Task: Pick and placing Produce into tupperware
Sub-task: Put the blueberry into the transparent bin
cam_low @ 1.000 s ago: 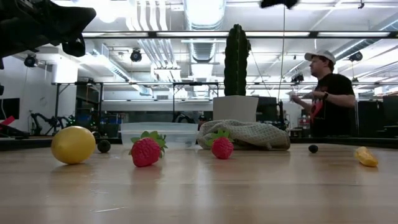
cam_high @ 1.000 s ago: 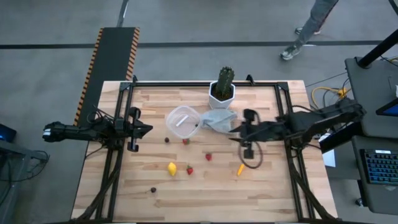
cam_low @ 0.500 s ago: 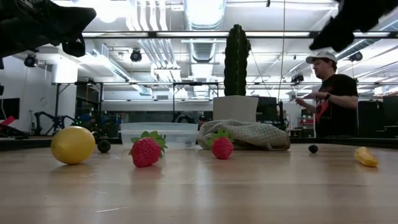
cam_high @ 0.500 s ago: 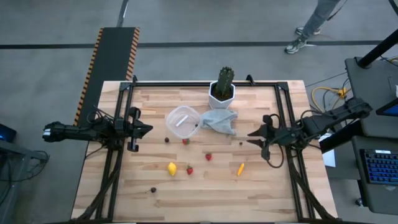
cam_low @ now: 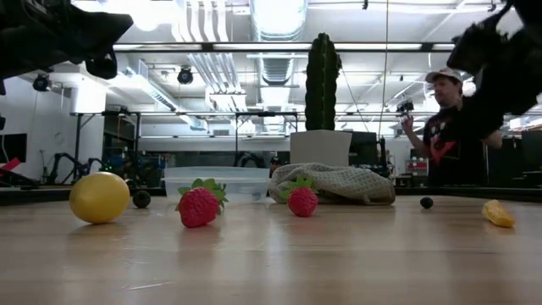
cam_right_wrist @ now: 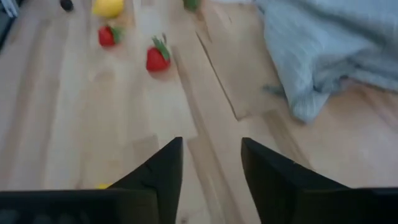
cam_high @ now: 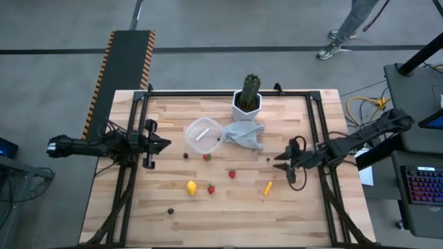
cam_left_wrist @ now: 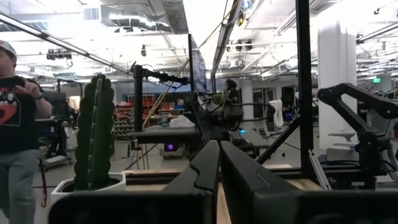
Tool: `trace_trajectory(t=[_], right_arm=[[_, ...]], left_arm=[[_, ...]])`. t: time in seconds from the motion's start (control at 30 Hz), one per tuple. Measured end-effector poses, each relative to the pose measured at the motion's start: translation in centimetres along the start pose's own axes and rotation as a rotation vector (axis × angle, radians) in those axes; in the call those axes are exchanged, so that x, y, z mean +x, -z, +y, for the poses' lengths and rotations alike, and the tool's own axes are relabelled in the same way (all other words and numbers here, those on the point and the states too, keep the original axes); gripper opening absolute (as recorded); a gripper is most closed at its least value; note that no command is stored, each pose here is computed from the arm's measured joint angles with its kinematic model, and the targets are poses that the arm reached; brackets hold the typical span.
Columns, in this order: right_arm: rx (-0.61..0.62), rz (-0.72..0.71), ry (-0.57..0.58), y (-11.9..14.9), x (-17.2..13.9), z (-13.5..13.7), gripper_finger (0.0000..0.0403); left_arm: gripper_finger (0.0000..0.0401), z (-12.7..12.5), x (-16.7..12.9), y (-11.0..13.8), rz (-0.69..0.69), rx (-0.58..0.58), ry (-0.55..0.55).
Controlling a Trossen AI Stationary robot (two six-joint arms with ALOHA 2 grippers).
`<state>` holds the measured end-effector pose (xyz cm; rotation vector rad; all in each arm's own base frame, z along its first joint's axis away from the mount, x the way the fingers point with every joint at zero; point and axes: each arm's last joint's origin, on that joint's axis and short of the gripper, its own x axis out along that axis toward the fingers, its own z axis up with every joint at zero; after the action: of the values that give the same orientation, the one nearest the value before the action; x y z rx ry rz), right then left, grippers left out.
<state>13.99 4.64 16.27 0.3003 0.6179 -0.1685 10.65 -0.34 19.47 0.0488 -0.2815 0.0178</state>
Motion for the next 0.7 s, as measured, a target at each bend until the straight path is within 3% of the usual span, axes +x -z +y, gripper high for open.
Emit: trace_trajectory(t=[0.27, 0.7], right_arm=[[-0.020, 0.027, 0.120, 1.7, 1.2, -0.8, 0.0213], [-0.058, 0.084, 0.211, 3.1, 3.9, -0.7, 0.0216]], left_arm=[[0.0000, 0.0, 0.1, 0.2, 0.021, 0.004, -0.002], [0.0000, 0.0, 0.2, 0.3, 0.031, 0.006, -0.002]])
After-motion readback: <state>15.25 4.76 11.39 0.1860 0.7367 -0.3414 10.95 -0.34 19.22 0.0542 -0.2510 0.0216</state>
